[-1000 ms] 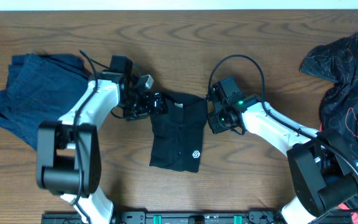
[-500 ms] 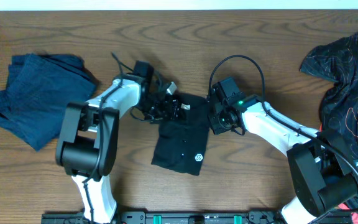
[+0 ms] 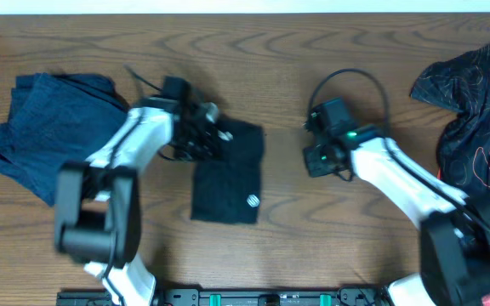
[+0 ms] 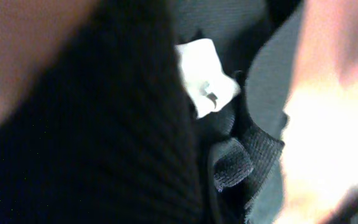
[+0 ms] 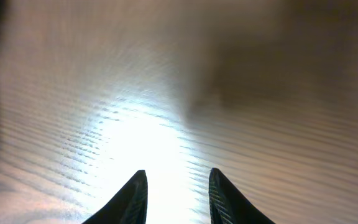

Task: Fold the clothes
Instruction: 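Carry the folded shirt left and place it on the blue pile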

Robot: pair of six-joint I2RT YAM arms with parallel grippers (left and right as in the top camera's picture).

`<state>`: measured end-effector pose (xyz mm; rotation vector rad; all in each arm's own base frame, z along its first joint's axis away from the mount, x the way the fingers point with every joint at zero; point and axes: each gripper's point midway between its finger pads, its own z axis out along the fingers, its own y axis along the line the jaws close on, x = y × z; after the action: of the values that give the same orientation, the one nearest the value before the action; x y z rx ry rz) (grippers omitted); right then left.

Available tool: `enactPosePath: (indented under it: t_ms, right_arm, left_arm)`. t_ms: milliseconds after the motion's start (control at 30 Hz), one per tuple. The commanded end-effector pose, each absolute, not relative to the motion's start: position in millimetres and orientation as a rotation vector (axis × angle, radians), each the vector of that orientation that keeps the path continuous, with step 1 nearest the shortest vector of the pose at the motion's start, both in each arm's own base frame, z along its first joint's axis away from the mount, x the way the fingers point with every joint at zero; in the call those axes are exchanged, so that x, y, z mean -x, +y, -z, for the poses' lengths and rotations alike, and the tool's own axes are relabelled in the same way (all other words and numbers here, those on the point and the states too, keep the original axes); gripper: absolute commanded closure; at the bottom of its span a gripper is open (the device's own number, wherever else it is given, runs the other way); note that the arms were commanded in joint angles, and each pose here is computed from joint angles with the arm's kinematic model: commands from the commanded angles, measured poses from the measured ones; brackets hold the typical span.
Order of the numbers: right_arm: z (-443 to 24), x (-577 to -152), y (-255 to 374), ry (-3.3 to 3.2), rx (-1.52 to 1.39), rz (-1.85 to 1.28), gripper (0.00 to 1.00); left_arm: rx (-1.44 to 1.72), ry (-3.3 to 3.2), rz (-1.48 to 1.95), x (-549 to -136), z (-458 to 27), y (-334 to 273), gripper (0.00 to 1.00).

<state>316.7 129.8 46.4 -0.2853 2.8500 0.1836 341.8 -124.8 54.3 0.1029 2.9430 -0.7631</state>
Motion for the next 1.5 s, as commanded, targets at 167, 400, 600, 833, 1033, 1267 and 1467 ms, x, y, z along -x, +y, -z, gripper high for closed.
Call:
enactPosePath:
  t_ms: [167, 400, 600, 833, 1033, 1267, 1467]
  right_arm:
    - [-105.1, -323.3, 79.2, 2.734, 0.11, -0.117, 0.69]
    - [-103.9, -315.5, 67.4, 2.77, 0.07, -0.101, 0.69]
    - [-103.5, -314.4, 67.1, 2.775, 0.069, -0.1, 0.69]
    - [-101.9, -310.3, 66.2, 2.793, 0.07, -0.095, 0.69]
    - [-101.9, -310.2, 66.3, 2.793, 0.07, -0.096, 0.69]
    - [-101.9, -310.3, 66.2, 2.793, 0.07, -0.096, 0.68]
    - [-101.6, -309.5, 66.1, 2.796, 0.07, -0.095, 0.67]
  left_arm:
    - [0.252, 2.505, 0.531, -386.2, -171.3, -14.0, 0.94]
    - [0.535, 2.235, 0.321, -402.1, -214.2, 95.0, 0.94]
    - [0.704, 2.161, 0.192, -406.1, -201.5, 161.3, 0.94]
    - [0.855, 2.19, 0.142, -401.6, -155.9, 208.4, 0.93]
    - [0.951, 2.131, 0.103, -389.0, -152.4, 246.1, 0.87]
    - [1.055, 2.059, 0.101, -378.1, -156.3, 268.0, 0.02]
    - [1.056, 2.008, 0.115, -377.4, -174.6, 267.6, 0.02]
